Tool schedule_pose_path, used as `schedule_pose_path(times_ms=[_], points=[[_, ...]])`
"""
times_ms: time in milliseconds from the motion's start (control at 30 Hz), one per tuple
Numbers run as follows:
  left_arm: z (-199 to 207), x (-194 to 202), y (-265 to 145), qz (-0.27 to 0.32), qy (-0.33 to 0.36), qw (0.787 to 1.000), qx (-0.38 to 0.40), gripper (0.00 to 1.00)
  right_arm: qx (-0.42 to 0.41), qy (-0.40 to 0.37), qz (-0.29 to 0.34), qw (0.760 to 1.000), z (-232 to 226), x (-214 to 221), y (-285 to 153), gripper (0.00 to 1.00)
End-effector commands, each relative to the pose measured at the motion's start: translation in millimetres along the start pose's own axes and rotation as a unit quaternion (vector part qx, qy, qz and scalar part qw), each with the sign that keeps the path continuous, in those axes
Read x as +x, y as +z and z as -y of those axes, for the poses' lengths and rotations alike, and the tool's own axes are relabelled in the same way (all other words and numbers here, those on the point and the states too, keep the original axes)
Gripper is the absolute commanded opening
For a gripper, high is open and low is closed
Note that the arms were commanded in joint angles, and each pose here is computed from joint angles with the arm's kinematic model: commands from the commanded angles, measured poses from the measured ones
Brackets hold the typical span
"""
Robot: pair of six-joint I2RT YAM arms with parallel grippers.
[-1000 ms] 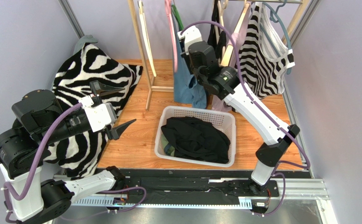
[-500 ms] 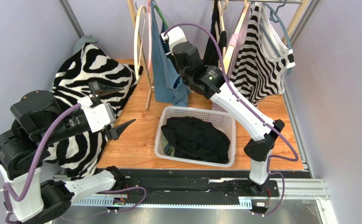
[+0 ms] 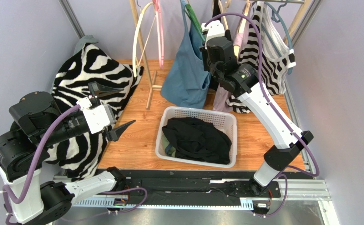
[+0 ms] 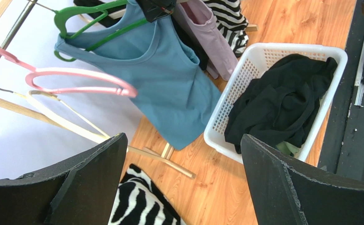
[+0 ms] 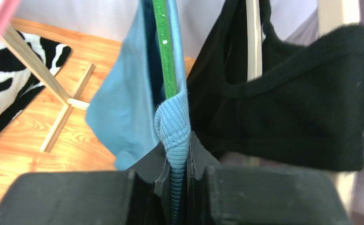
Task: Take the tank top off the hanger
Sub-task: Move the hanger to the clothesline.
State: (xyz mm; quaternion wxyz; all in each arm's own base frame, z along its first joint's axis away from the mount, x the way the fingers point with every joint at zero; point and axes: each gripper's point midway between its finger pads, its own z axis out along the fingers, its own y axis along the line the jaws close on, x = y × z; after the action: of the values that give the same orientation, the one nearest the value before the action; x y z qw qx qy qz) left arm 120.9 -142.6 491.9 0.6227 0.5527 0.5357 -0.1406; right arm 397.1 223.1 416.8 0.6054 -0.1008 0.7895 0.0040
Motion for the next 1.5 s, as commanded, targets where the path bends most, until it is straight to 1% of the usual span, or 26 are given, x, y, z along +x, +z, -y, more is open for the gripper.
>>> schedule_pose_path(times_ms=[0, 33, 233, 300, 467, 567, 600, 667, 700, 900, 933, 1067, 1100, 1133, 1200, 1233, 1300, 1367, 1467], points=[[2.3, -3.4, -1.6, 0.008, -0.006, 1.000, 0.004, 0.99, 0.000, 0.085, 0.077, 0.993, 12.9, -46.0, -19.5, 0.00], [1.9, -3.3, -2.2, 0.008, -0.006, 1.000, 0.003, 0.99, -0.009, 0.083, 0.076, 0.994, 9.4, -44.1, -19.2, 0.00], [2.6, -3.2, -3.4, 0.009, -0.006, 1.000, 0.002, 0.99, -0.035, 0.102, 0.132, 0.985, 11.8, -79.0, -37.0, 0.00], [2.7, -3.4, -3.9, 0.009, -0.006, 1.000, 0.002, 0.99, -0.044, 0.111, 0.162, 0.980, 15.0, -94.9, -47.3, 0.00], [1.9, -1.3, -4.7, 0.005, -0.005, 1.000, -0.002, 0.99, -0.059, 0.144, 0.222, 0.963, 20.1, -116.5, -61.9, 0.00], [2.4, -1.8, -5.2, 0.007, -0.004, 1.000, -0.001, 0.99, -0.059, 0.160, 0.221, 0.960, 20.3, -108.9, -56.1, 0.00], [2.4, -1.3, -4.9, 0.006, -0.005, 1.000, -0.002, 0.99, -0.058, 0.160, 0.213, 0.962, 17.9, -98.8, -50.9, 0.00], [3.1, -1.3, -6.0, 0.007, -0.004, 1.000, -0.001, 0.99, -0.056, 0.176, 0.237, 0.954, 25.6, -105.1, -61.3, 0.00], [3.4, -0.1, -5.4, 0.005, -0.004, 1.000, -0.001, 0.99, -0.057, 0.177, 0.238, 0.953, 25.7, -104.5, -62.8, 0.00], [2.9, -3.1, -5.1, 0.009, -0.004, 1.000, 0.001, 0.99, -0.070, 0.159, 0.205, 0.963, 21.8, -90.2, -65.3, 0.00], [2.3, -3.2, -4.0, 0.009, -0.004, 1.000, 0.001, 0.99, -0.073, 0.153, 0.192, 0.967, 20.4, -81.1, -64.1, 0.00], [2.1, -4.6, -3.4, 0.011, -0.005, 1.000, 0.002, 0.99, -0.078, 0.137, 0.179, 0.971, 24.7, -64.3, -74.7, 0.00], [2.3, -4.6, -2.8, 0.011, -0.005, 1.000, 0.004, 0.99, -0.082, 0.137, 0.187, 0.969, 29.6, -67.0, -86.6, 0.00], [2.0, -4.9, -2.7, 0.011, -0.004, 1.000, 0.003, 0.99, -0.090, 0.127, 0.174, 0.972, 28.2, -59.8, -89.5, 0.00], [0.9, -4.2, -1.6, 0.009, -0.004, 1.000, 0.002, 0.99, -0.102, 0.119, 0.175, 0.972, 32.7, -60.1, -105.9, 0.00], [0.6, -4.7, -1.0, 0.010, -0.004, 1.000, 0.002, 0.99, -0.113, 0.109, 0.165, 0.974, 31.8, -54.4, -112.1, 0.00], [0.7, -5.6, -1.0, 0.011, -0.004, 1.000, 0.003, 0.99, -0.128, 0.104, 0.168, 0.972, 34.2, -55.3, -126.0, 0.00], [-0.5, -5.9, 1.2, 0.010, -0.005, 1.000, 0.004, 0.99, -0.158, 0.100, 0.180, 0.966, 37.3, -61.8, -151.5, 0.00], [-1.9, -7.1, 2.7, 0.011, -0.004, 1.000, 0.004, 0.99, -0.209, 0.095, 0.220, 0.948, 42.1, -82.8, -196.7, 0.00]])
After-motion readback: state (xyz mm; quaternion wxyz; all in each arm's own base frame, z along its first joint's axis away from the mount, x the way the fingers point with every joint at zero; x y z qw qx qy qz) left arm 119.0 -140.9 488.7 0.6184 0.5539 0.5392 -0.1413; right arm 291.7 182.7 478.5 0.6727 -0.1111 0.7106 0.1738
